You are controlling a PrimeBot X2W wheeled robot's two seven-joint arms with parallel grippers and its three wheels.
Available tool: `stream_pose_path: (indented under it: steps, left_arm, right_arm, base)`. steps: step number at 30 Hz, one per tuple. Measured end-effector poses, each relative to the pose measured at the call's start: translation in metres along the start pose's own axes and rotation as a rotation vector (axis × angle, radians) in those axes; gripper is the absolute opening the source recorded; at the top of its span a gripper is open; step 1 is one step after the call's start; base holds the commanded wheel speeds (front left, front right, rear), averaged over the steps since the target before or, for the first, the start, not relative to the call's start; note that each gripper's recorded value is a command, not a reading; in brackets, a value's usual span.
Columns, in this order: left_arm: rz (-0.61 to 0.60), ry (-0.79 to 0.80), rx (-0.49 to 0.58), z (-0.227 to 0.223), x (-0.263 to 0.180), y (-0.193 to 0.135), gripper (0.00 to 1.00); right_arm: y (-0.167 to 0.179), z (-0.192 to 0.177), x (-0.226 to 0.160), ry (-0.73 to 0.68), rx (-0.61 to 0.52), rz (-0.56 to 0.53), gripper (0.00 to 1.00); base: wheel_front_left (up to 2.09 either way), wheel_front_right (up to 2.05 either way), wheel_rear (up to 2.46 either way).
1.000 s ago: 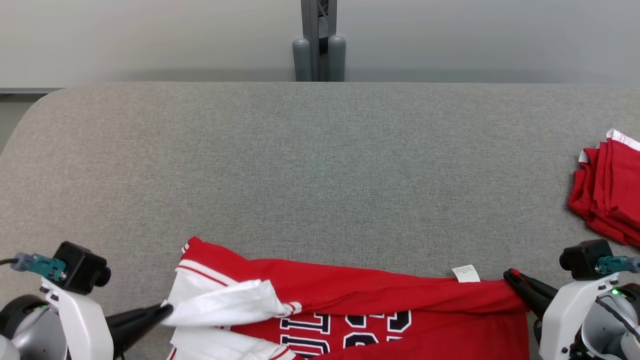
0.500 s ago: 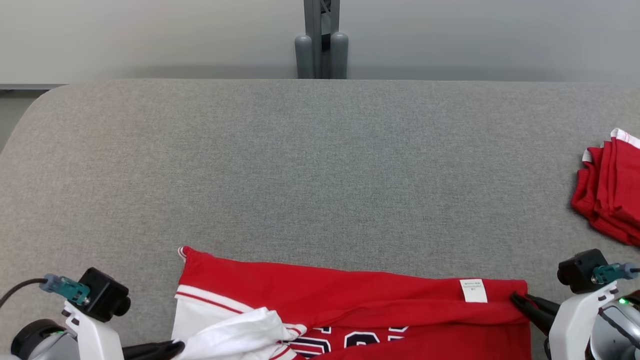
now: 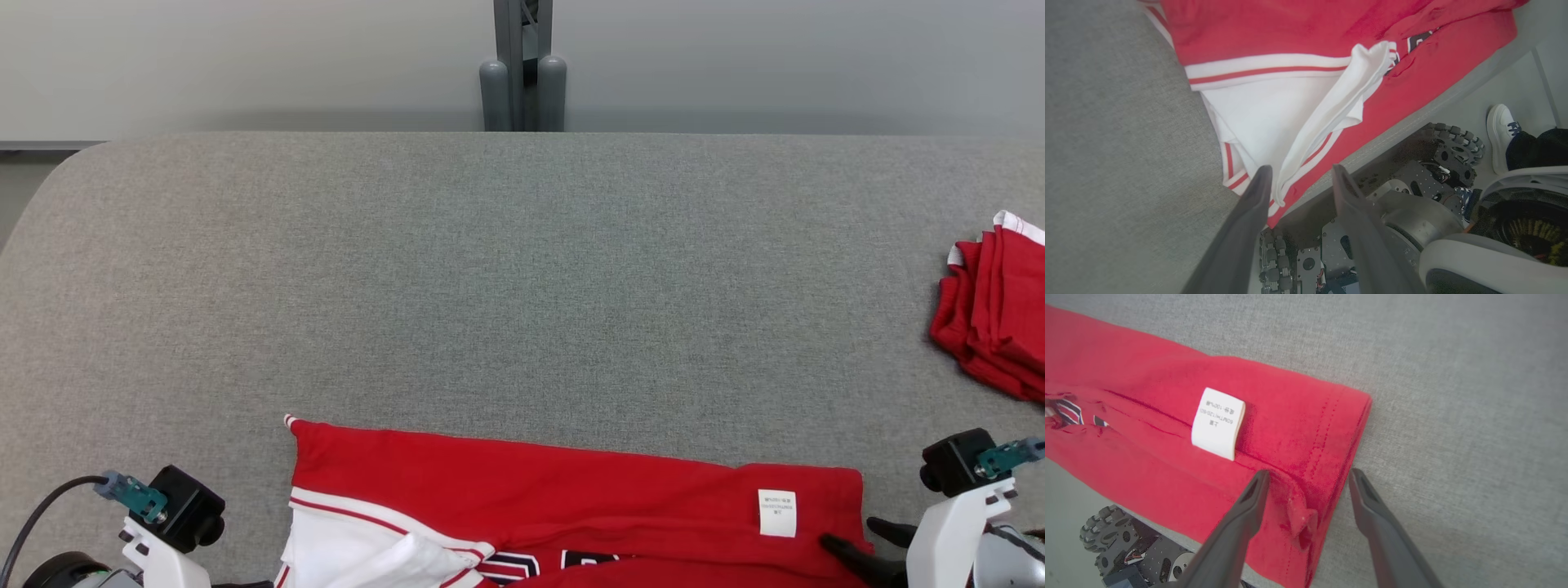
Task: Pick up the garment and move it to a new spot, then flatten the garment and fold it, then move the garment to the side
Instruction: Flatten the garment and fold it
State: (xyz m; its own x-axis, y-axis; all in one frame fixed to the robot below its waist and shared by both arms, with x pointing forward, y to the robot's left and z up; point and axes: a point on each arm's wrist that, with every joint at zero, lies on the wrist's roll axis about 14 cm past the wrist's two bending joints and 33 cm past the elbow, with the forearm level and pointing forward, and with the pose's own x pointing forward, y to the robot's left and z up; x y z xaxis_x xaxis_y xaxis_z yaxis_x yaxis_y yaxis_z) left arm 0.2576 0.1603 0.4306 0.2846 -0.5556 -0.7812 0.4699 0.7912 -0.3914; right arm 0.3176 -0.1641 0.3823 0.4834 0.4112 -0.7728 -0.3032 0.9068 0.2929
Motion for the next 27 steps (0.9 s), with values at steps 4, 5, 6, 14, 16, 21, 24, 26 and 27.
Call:
stream_pose_path:
  steps: [4,5,6,14,16,21,24,26,27]
  left_arm:
    - [0.022,0.002,-0.008,-0.001,-0.001,0.003,1.00]
    - [0.031,-0.002,-0.008,0.000,-0.003,0.005,1.00]
    - [0.043,-0.020,-0.008,0.004,-0.005,0.008,1.00]
    - [0.231,-0.484,0.058,0.102,-0.031,0.041,1.00]
    - [0.266,-0.623,0.072,0.126,-0.038,0.043,1.00]
    - [0.341,-0.957,0.107,0.171,-0.055,0.042,1.00]
    - [0.397,-1.064,0.101,0.185,-0.059,0.044,1.00]
    - [0.452,-1.142,0.092,0.195,-0.067,0.045,1.00]
    - [0.473,-1.192,0.099,0.201,-0.074,0.043,1.00]
  right_arm:
    - [-0.008,0.011,-0.005,-0.037,0.015,-0.034,1.00]
    - [-0.011,0.016,-0.007,-0.053,0.016,-0.048,1.00]
    - [-0.013,0.019,-0.009,-0.066,0.007,-0.061,1.00]
    - [-0.018,0.086,-0.029,-0.403,-0.011,-0.125,1.00]
    - [-0.016,0.102,-0.034,-0.501,-0.016,-0.137,1.00]
    - [-0.007,0.138,-0.054,-0.799,-0.037,-0.159,1.00]
    - [-0.001,0.145,-0.064,-0.932,-0.045,-0.174,1.00]
    - [0.000,0.147,-0.069,-1.004,-0.060,-0.194,1.00]
    - [0.002,0.147,-0.071,-1.034,-0.058,-0.199,1.00]
  base:
    - [0.00,0.00,0.00]
    - [0.00,0.00,0.00]
    - [0.00,0.00,0.00]
    - [0.00,0.00,0.00]
    - [0.00,0.00,0.00]
    - [0.00,0.00,0.00]
    - [0.00,0.00,0.00]
    - [0.00,0.00,0.00]
    - [0.00,0.00,0.00]
